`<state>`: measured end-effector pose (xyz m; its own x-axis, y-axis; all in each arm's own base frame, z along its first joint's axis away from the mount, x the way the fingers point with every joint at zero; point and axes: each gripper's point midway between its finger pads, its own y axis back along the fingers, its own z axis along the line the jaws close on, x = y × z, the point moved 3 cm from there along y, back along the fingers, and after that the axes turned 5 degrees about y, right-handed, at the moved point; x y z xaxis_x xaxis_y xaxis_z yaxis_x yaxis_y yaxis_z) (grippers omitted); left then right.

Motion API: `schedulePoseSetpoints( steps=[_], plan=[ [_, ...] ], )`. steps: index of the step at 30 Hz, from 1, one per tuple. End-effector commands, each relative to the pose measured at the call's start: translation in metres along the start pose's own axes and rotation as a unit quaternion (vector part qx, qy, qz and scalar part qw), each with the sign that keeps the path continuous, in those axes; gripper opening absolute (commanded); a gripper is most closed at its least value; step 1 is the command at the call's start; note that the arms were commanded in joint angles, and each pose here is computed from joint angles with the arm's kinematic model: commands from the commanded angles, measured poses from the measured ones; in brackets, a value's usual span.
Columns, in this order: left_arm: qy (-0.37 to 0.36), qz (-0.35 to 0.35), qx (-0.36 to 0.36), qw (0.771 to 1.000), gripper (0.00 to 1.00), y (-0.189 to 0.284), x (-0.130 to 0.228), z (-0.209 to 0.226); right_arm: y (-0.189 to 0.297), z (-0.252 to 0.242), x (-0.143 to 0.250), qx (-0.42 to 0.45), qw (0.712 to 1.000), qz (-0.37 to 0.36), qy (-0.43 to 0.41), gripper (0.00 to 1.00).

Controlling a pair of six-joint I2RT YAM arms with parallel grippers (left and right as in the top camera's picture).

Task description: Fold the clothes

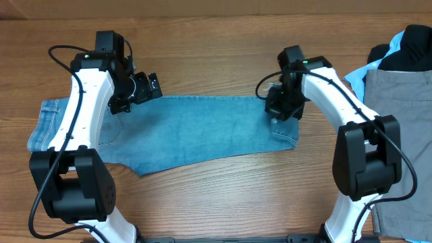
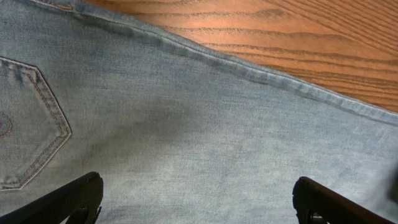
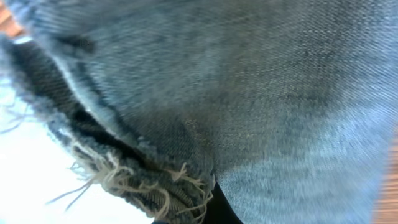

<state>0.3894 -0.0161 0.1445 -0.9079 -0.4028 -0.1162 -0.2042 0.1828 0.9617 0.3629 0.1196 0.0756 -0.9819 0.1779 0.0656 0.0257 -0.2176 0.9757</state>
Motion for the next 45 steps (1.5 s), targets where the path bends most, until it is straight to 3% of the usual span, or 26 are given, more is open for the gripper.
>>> schedulePoseSetpoints(
  steps=[1,11,16,21,35,37,40,45],
  plan=[
    [-0.005,-0.013,-0.001,1.000,1.00,0.008,0.001,-0.003,0.016,0.034,0.007,-0.046,0.998,-0.010,0.049,0.04],
    [-0.005,-0.012,-0.001,1.000,1.00,0.008,0.001,-0.003,0.000,0.060,0.032,-0.040,0.995,0.008,0.093,0.04],
    [-0.005,-0.010,-0.002,1.000,1.00,0.008,0.002,-0.002,-0.007,0.058,0.032,-0.038,0.995,0.011,0.092,0.04],
    [-0.005,-0.010,-0.002,1.000,1.00,0.008,0.002,-0.002,-0.016,0.059,0.030,-0.037,0.995,0.015,0.090,0.10],
    [-0.005,-0.009,-0.003,1.000,1.00,0.007,0.003,-0.002,-0.017,0.077,0.036,-0.078,0.991,0.026,0.101,0.10],
    [-0.004,-0.009,-0.003,1.000,1.00,0.007,0.003,-0.002,-0.018,0.080,0.039,-0.078,0.991,0.027,0.106,0.13],
    [-0.004,-0.007,-0.003,1.000,1.00,0.007,0.003,-0.002,-0.019,0.083,0.041,-0.077,0.990,0.029,0.111,0.25],
    [-0.004,-0.005,-0.004,1.000,1.00,0.007,0.004,-0.001,-0.019,0.086,0.043,-0.078,0.991,0.029,0.105,0.31]
  ],
)
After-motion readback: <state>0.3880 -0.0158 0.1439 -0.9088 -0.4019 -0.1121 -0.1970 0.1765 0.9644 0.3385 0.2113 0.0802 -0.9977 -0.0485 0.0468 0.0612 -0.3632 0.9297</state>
